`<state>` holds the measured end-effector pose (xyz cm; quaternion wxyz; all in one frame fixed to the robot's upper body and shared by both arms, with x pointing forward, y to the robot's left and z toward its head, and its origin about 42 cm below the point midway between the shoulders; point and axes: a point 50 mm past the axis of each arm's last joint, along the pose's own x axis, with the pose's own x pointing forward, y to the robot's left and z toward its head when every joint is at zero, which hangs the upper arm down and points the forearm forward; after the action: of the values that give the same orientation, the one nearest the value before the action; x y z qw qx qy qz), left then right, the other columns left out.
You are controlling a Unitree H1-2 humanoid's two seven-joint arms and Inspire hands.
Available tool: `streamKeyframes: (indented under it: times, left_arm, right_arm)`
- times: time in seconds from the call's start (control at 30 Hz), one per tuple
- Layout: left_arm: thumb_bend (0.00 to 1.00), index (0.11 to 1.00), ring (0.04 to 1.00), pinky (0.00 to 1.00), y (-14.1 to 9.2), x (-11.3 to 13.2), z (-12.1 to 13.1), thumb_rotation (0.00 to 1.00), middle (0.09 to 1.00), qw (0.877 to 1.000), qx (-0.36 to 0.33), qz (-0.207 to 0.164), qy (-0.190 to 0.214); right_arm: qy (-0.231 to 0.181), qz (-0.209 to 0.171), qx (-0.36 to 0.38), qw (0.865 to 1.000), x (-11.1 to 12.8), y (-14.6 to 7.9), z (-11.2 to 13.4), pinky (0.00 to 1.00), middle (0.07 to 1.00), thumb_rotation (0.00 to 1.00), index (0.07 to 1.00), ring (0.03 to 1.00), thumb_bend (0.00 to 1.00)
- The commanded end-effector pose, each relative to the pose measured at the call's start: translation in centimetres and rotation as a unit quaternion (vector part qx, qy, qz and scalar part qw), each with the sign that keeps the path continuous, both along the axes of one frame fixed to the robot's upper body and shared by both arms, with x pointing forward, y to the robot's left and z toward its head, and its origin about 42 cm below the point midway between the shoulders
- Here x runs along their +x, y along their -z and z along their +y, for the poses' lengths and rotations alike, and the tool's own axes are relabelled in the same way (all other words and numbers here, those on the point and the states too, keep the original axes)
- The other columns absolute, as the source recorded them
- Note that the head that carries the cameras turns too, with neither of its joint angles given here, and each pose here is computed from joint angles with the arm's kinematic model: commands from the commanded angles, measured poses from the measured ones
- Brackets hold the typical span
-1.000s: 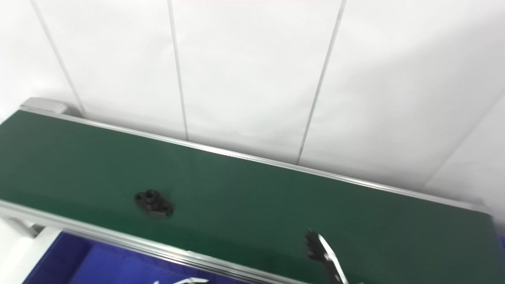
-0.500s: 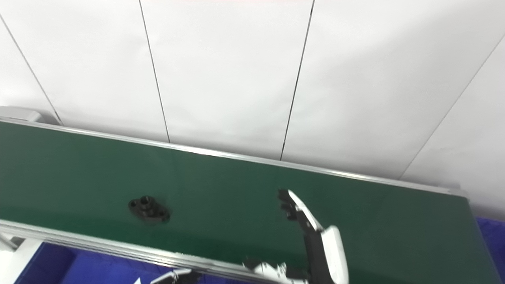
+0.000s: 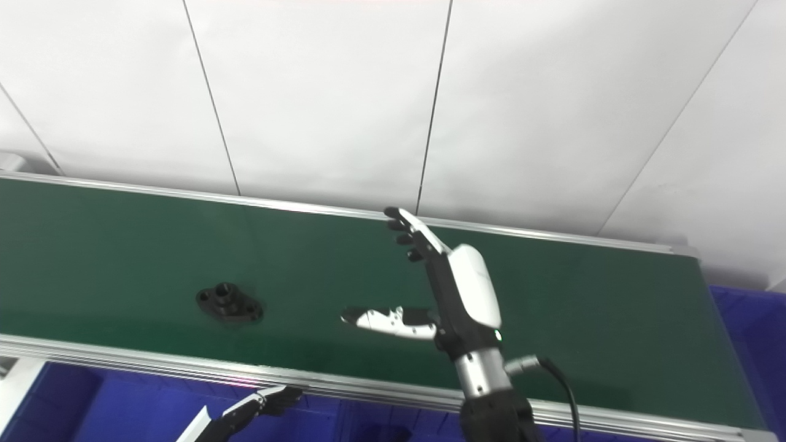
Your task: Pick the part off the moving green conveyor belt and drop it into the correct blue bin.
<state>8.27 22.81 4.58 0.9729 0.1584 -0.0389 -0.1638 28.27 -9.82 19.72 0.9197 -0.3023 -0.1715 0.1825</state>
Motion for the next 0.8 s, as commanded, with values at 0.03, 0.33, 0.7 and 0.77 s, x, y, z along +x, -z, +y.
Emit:
streamKeyframes:
  times: [0.03,0.33,0.7,0.77]
  left_arm:
    - [0.74,0.816,0.801,0.76,-0.7,-0.1,0.1,0.55,0.812,1.000,-0.013,-0.017,0.002]
    - [0.75,0.803,0.793,0.76,-0.6,-0.5,-0.1,0.55,0.798,1.000,-0.018,-0.008,-0.002]
    - [0.79,0.787,0.763,0.71,-0.1,-0.9,-0.1,0.57,0.777,1.000,-0.013,-0.006,-0.011]
    - [0.79,0.787,0.762,0.70,-0.1,-0.8,-0.1,0.58,0.778,1.000,-0.011,-0.007,-0.011]
  right_arm:
    - [-0.017,-0.011,-0.013,1.000,1.7,-1.7,1.9,0.66,0.800,0.45,0.875,0.759,0.82]
    - [-0.067,-0.002,-0.083,0.994,4.3,-0.7,5.5,0.63,0.789,0.45,0.879,0.735,0.82]
    - [-0.099,0.010,-0.142,0.985,5.7,0.2,8.9,0.65,0.815,0.46,0.886,0.759,0.82]
    - [-0.105,0.005,-0.151,0.983,5.9,0.3,9.3,0.65,0.809,0.46,0.885,0.753,0.81]
